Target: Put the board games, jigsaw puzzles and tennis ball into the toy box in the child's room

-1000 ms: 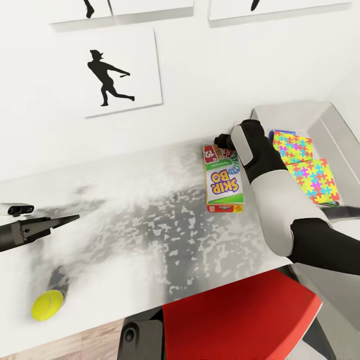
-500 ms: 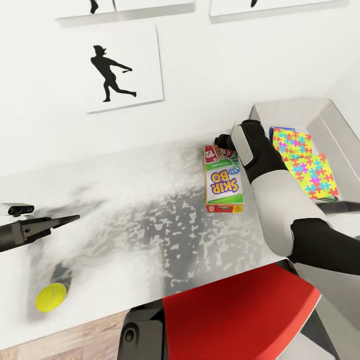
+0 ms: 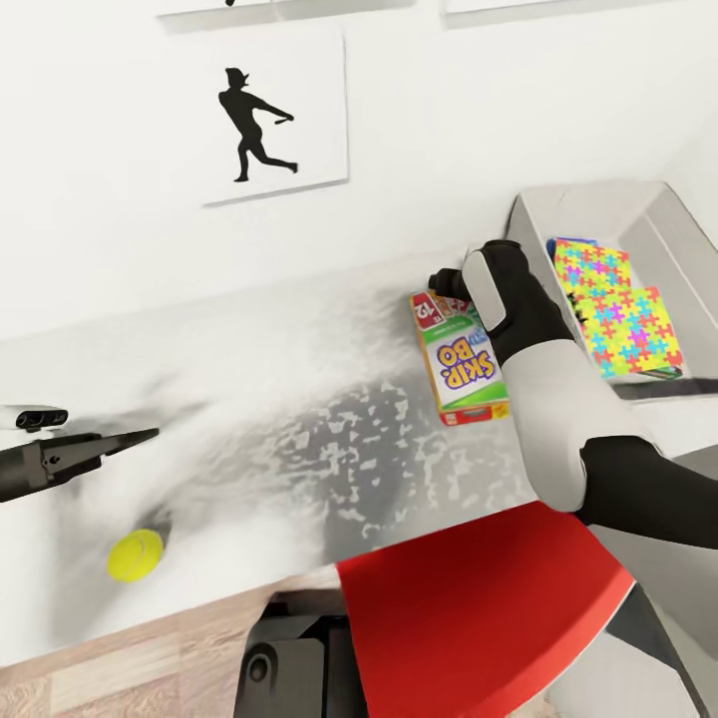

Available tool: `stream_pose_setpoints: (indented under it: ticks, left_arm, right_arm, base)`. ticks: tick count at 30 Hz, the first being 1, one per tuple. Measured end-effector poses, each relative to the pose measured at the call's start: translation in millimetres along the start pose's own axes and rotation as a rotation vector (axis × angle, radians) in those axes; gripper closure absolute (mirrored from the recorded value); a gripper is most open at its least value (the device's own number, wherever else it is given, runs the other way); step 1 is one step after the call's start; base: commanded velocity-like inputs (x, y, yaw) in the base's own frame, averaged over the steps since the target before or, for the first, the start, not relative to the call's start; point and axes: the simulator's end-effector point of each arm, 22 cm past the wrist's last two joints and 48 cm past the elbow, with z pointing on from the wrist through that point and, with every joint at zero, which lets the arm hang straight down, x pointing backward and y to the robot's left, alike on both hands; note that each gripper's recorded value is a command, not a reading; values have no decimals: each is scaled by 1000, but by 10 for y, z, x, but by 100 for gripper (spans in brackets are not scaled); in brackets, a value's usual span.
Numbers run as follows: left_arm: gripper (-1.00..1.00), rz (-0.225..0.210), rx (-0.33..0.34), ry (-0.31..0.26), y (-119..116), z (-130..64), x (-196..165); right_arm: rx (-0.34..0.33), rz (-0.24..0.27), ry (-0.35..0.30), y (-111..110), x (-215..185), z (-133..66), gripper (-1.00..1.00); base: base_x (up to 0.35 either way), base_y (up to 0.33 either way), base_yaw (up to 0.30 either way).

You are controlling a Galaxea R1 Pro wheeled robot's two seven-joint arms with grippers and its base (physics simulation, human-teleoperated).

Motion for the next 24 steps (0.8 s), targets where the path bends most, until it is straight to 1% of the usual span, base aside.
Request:
stream_pose_setpoints:
  ticks: [24]
  left_arm:
    - [-100, -1, 0, -1, 0, -2, -2]
  right_arm:
    - [-6, 6, 1, 1, -5, -2, -100]
  base:
    - [-96, 77, 0]
